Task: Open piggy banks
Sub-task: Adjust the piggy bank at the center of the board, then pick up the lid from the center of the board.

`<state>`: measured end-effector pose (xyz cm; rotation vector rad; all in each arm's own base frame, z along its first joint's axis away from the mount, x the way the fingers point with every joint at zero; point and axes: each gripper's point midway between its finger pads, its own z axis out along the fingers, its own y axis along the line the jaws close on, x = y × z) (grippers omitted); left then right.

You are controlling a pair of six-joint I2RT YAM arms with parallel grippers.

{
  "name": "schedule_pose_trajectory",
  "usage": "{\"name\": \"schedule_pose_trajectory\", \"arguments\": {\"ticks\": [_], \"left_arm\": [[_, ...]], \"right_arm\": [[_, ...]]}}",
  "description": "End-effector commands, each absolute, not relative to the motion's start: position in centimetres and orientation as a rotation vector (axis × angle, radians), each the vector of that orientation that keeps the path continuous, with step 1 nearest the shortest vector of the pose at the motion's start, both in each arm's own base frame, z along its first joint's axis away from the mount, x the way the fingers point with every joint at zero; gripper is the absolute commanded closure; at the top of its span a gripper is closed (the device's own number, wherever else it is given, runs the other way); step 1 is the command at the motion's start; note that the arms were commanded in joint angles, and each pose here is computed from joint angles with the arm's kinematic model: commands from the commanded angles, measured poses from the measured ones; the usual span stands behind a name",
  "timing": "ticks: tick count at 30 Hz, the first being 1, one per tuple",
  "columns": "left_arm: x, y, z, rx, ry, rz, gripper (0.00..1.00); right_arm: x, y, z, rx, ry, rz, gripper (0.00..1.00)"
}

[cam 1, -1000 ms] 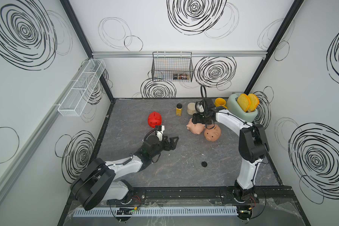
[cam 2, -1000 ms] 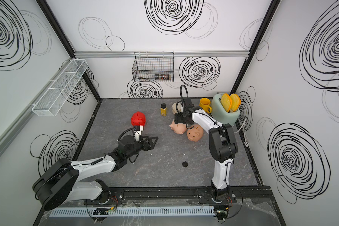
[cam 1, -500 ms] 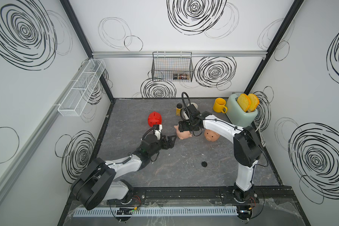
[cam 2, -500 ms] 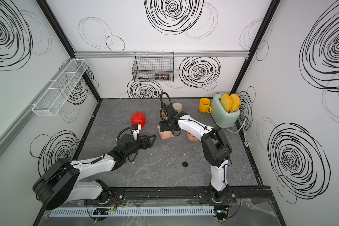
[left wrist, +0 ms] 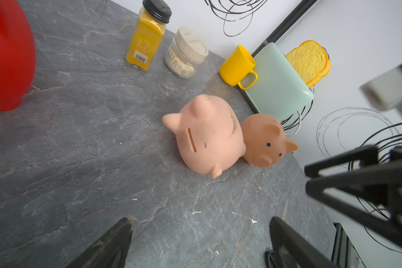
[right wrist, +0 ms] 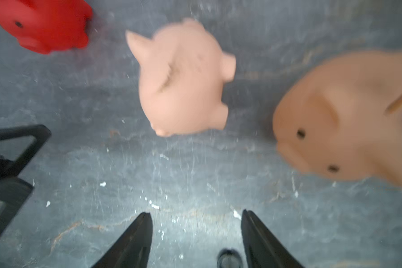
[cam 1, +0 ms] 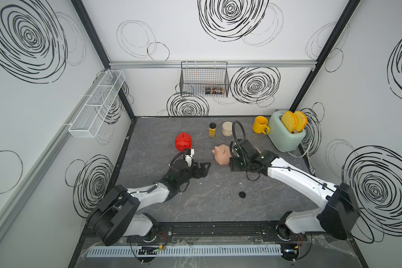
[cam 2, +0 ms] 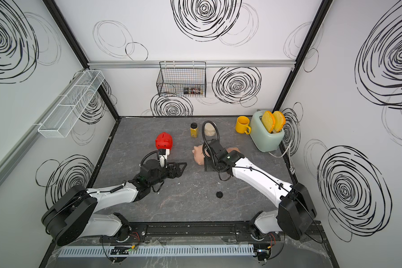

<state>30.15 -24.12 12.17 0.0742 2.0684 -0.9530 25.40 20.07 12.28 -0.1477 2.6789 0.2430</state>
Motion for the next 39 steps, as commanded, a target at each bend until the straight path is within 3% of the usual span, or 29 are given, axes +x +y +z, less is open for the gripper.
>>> {"name": "schedule_pose_trajectory", "arguments": {"ticks": [1, 7, 13, 39], "left_arm": [[30.0, -26.0, 14.6, 0.153, 1.999, -0.969, 0.04], [29.4, -27.3, 14.5, 0.188, 2.000, -0.982, 0.04], [29.3, -27.6, 13.9, 0.180, 2.018, -1.013, 0.04], [29.2, -28.0, 13.7, 0.204, 2.018, -1.052, 0.04]], "right_arm": [[21.8, 18.5, 10.2, -0.091, 2.795, 0.203, 0.50], [18.2, 18.5, 7.2, -0.146, 2.905, 0.127, 0.71], [17.7, 18.3, 4.6, -0.145, 2.958, 0.095, 0.80], [17.2, 16.7, 1.2, -0.122, 3.044, 0.034, 0.80]]}}
